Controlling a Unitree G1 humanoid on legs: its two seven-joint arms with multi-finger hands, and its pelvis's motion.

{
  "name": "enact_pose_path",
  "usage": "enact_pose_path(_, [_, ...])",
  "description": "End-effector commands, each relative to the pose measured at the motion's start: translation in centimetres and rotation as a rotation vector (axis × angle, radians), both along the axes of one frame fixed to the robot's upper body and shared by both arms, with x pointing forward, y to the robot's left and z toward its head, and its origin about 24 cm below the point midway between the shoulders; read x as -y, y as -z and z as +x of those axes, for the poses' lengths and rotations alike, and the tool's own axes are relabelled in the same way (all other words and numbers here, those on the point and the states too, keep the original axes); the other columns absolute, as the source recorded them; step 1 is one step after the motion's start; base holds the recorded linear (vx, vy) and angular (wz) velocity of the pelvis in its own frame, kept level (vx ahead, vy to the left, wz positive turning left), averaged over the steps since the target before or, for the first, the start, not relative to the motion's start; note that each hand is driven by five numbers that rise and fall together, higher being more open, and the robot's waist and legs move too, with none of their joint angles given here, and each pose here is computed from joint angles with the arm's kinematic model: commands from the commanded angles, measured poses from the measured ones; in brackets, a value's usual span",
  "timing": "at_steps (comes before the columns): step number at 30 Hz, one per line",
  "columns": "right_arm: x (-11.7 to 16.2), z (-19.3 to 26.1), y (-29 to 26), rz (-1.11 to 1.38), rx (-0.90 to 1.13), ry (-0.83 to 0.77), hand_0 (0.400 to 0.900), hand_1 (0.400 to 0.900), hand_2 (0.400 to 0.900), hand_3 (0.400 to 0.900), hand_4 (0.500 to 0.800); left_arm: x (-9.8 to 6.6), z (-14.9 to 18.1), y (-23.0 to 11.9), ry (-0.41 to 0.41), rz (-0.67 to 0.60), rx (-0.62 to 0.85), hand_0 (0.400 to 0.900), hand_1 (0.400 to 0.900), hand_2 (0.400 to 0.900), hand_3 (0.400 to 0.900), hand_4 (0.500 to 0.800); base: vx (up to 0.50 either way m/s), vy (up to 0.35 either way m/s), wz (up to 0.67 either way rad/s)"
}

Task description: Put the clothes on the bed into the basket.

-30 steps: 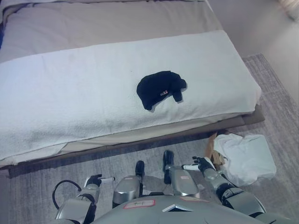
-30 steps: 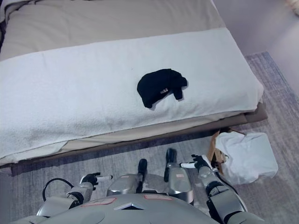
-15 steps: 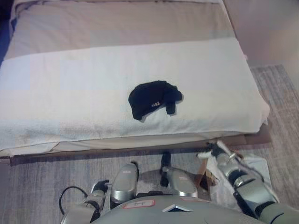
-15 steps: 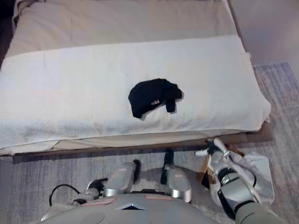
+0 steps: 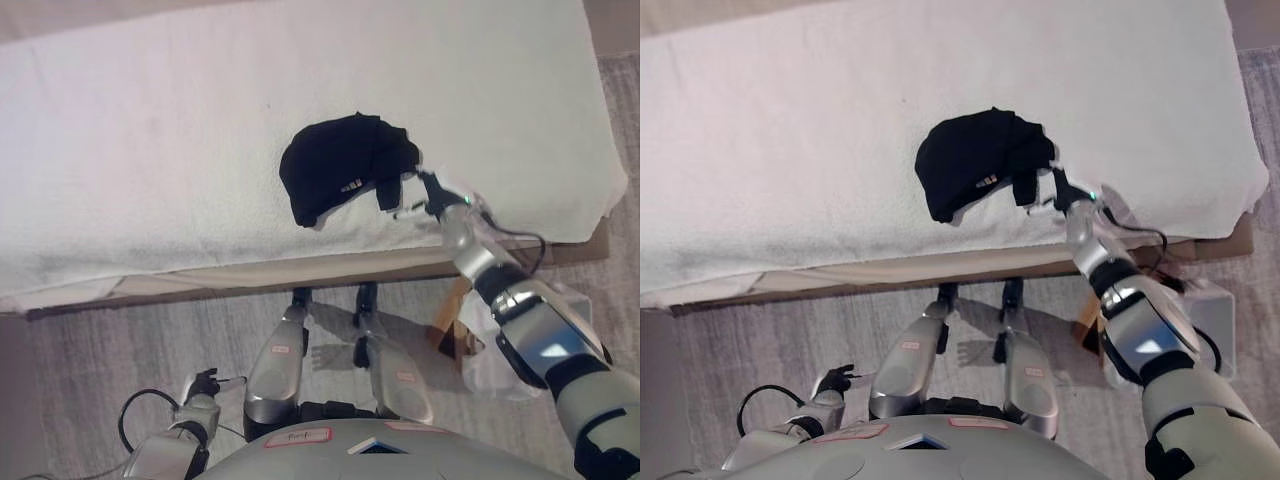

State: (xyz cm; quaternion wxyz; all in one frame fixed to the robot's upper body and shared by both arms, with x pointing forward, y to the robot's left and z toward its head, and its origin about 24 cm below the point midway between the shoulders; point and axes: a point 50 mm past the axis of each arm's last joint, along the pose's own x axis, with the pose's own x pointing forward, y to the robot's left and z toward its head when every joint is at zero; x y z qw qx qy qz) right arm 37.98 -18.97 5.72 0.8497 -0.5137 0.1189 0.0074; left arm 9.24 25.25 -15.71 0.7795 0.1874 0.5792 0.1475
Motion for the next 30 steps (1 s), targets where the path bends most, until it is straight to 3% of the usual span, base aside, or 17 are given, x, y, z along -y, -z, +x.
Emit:
enact_pose_path(1, [-1.2,3.2,-7.8,-0.14,0.225,-0.048,0.9,0.9,0.9,0.9,0.8,-1.3,-0.7,-0.2,-0.031,0.06,-0.033,0.9,0.9,0.9,0.9,0.8,0.01,-0.011,0.16])
enact_pose_path(8, [-4.5,4.6,-11.5,-0.191,0.285,-0.096,0.9,0.9,0.9,0.9,0.8,-1.8,1.5,-0.9,-0.035,0.075,0.029,0.9,0.9,0.9,0.9,0.8,0.002,-0.021,0.22])
enact_pose_path(17, [-3.0,5.3,-16.3,-0.232,0.375,-0.027,0.9,0.9,0.9,0.9,0.8,-1.6,4.0,-1.6,-0.027,0.057,0.118,0.9,0.9,0.9,0.9,0.8,-0.015,-0.045,0.37])
enact_pose_path(30, [-2.3,5.3,-16.4,-0.123,0.323,0.001,0.9,0.9,0.9,0.9,0.8,-0.7,5.4,-1.8,-0.029,0.006,0.165,0.9,0.9,0.9,0.9,0.8,-0.01,-0.008,0.17])
